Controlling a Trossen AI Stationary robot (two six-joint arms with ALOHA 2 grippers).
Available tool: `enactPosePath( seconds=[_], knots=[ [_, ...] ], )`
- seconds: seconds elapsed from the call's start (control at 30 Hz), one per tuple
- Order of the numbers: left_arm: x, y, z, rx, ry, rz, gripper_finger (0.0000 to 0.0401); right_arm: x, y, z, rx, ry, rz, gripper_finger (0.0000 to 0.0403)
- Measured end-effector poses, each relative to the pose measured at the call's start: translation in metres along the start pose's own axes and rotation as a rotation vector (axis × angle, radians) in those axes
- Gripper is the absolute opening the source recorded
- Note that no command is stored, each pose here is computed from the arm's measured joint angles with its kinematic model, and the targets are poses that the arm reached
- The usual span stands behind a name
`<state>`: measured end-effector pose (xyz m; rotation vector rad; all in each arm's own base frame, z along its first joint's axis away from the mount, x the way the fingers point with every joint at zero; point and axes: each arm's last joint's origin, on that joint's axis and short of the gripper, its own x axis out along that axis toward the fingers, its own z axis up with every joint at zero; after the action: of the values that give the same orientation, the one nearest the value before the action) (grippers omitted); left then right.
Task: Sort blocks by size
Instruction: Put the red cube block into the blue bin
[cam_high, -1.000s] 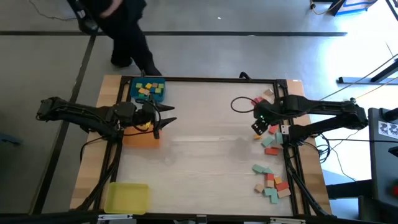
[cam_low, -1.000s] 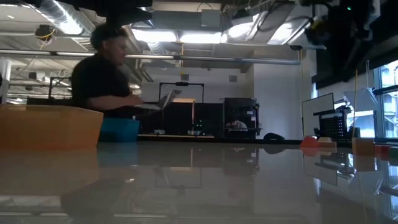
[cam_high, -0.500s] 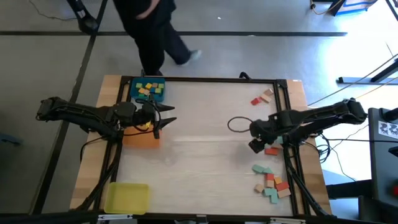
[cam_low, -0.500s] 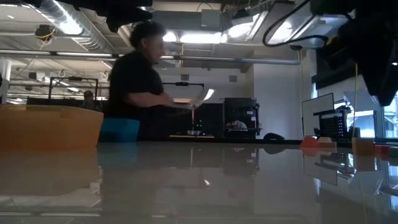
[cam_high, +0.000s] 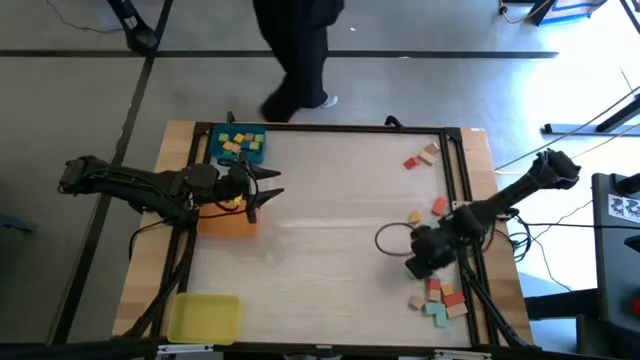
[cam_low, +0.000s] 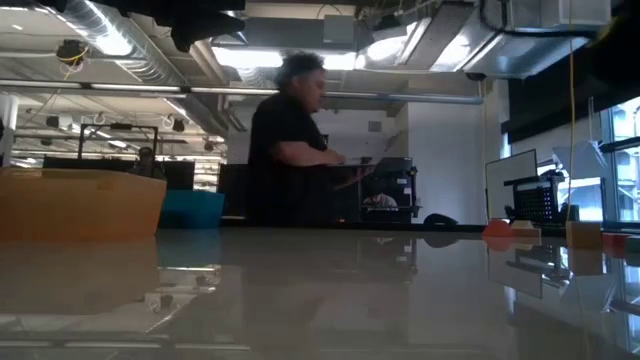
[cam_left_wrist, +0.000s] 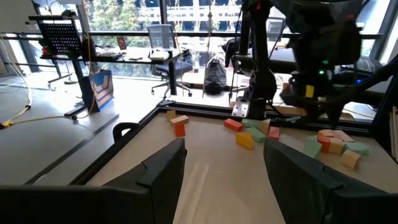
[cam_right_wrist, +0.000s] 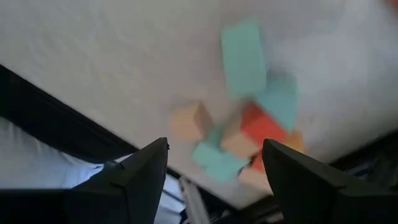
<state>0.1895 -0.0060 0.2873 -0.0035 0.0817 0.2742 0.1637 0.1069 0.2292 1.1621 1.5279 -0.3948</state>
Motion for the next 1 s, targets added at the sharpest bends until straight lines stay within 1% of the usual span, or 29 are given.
enactPosePath(
  seconds=[0.07,0.17,0.27,0.33,0.47,0.6,0.7,0.9,1.0],
  knots=[
    [0.0,0.0,0.0,-0.001,0.0,0.0,0.0205,0.006,0.004,-0.01,0.036,0.017,0.013,0.0262],
    [0.0,0.0,0.0,-0.003,0.001,0.0,0.0205,0.018,0.008,-0.023,0.082,0.021,0.0,0.0262],
    [0.0,0.0,0.0,-0.002,0.003,0.0,0.0205,0.035,0.013,-0.033,0.099,0.032,-0.025,0.0262],
    [0.0,0.0,0.0,-0.002,0.003,0.0,0.0205,0.046,0.018,-0.036,0.087,0.04,-0.029,0.0262],
    [0.0,0.0,0.0,0.0,0.0,0.0,0.0205,0.064,0.018,-0.036,0.079,0.01,-0.094,0.0262],
    [0.0,0.0,0.0,-0.015,-0.004,0.0,0.0205,0.072,0.018,-0.032,0.021,-0.025,-0.123,0.0262],
    [0.0,0.0,0.0,-0.029,-0.005,0.0,0.0205,0.073,0.018,-0.031,-0.011,-0.033,-0.133,0.0262],
    [0.0,0.0,0.001,-0.036,-0.007,0.0,0.0205,0.072,0.01,-0.03,0.006,-0.048,-0.212,0.0262],
    [0.0,0.0,0.001,-0.036,-0.007,0.0,0.0205,0.071,0.01,-0.03,-0.001,-0.058,-0.217,0.0262]
  ],
)
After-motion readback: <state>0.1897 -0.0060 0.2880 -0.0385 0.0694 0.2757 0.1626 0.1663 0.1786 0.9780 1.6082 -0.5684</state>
